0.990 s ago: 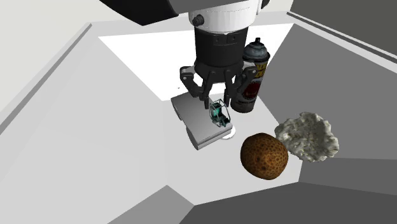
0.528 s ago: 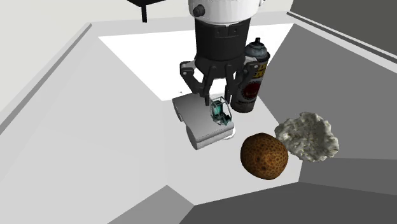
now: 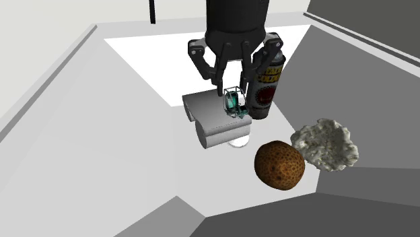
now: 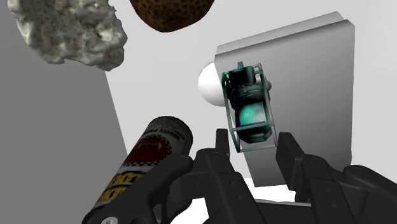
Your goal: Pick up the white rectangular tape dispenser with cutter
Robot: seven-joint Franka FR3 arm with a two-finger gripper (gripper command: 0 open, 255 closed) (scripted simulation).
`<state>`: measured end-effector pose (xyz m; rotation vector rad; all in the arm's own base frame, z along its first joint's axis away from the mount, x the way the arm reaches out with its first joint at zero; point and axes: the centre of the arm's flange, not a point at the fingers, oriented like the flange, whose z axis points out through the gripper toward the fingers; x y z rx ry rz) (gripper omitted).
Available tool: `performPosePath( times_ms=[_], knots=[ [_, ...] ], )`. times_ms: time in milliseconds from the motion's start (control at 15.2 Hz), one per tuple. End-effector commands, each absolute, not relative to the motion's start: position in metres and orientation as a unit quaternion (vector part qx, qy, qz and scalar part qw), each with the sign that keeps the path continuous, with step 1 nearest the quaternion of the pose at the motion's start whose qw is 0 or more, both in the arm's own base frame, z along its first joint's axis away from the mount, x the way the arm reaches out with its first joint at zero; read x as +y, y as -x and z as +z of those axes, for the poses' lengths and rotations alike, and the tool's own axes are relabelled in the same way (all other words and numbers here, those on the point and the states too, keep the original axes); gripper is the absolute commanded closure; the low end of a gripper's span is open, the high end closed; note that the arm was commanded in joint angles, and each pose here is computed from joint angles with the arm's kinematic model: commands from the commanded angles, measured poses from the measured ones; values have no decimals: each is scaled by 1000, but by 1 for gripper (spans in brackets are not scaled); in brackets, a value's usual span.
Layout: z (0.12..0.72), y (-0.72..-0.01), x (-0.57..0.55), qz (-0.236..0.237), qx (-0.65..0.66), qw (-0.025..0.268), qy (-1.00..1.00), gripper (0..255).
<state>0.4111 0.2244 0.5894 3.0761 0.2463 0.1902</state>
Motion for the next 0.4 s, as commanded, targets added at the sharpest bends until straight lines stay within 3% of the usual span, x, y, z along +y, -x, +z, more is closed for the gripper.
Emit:
performPosePath(
  times_ms=[0, 330],
  knots=[
    [601, -412, 225, 62, 80, 25, -995, 255],
    [618, -412, 225, 62, 80, 25, -995, 255]
  ],
)
